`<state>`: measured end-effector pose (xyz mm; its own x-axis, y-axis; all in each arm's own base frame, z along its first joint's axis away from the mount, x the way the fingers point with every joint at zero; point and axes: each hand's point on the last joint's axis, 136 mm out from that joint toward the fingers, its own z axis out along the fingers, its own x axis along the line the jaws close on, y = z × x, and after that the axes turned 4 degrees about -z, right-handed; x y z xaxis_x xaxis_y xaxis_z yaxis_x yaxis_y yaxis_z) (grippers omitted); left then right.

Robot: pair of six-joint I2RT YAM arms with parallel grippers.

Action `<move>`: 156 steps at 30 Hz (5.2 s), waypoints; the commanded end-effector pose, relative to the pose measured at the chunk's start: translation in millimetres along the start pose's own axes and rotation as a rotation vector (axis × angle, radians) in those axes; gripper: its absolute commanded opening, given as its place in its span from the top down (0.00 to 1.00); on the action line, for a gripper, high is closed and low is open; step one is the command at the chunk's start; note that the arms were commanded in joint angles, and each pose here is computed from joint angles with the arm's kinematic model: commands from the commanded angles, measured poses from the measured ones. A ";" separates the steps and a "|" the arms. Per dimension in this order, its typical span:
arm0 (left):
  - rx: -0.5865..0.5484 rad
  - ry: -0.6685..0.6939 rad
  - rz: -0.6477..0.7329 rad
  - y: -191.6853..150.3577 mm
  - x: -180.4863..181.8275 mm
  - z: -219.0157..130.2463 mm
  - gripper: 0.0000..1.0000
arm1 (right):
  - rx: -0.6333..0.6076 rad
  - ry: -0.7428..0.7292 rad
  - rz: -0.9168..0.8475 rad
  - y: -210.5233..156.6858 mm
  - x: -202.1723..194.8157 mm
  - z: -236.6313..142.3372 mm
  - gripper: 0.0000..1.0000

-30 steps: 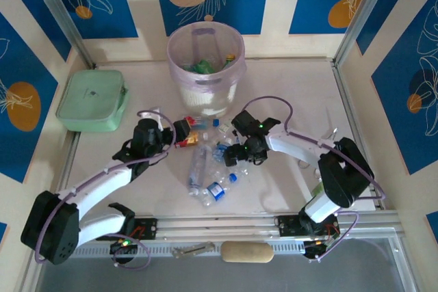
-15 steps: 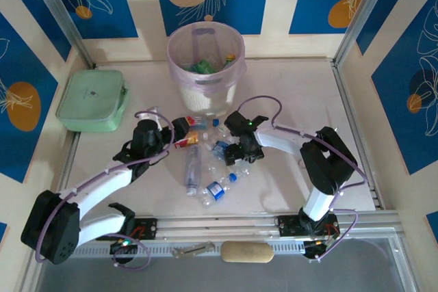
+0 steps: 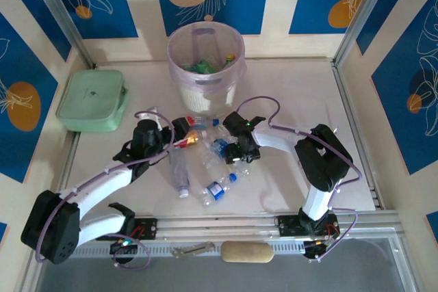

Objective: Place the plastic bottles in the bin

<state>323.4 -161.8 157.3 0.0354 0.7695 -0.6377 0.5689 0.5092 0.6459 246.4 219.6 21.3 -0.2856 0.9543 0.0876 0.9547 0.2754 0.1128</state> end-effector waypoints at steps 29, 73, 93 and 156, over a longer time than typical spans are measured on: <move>-0.024 0.012 -0.031 0.9 7.6 4.1 0.01 | -0.722 0.155 0.133 96.2 -55.1 -218.2 0.56; -0.075 0.159 -0.069 -2.1 68.7 -43.5 0.01 | -1.044 0.224 -0.387 345.6 107.0 -270.2 0.53; -0.080 0.136 -0.076 -0.5 65.3 -41.1 0.01 | -0.915 0.207 -0.367 341.0 104.6 -218.0 0.31; 0.478 0.347 0.231 -108.0 46.4 -61.2 0.11 | -0.887 0.264 0.434 132.8 -87.8 -179.7 0.01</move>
<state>210.1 -157.6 78.9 -0.0132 0.9431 -0.3321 0.8952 0.1591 0.4162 379.1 142.2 202.0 -0.0271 0.8969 0.4414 0.6060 -0.3365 0.7208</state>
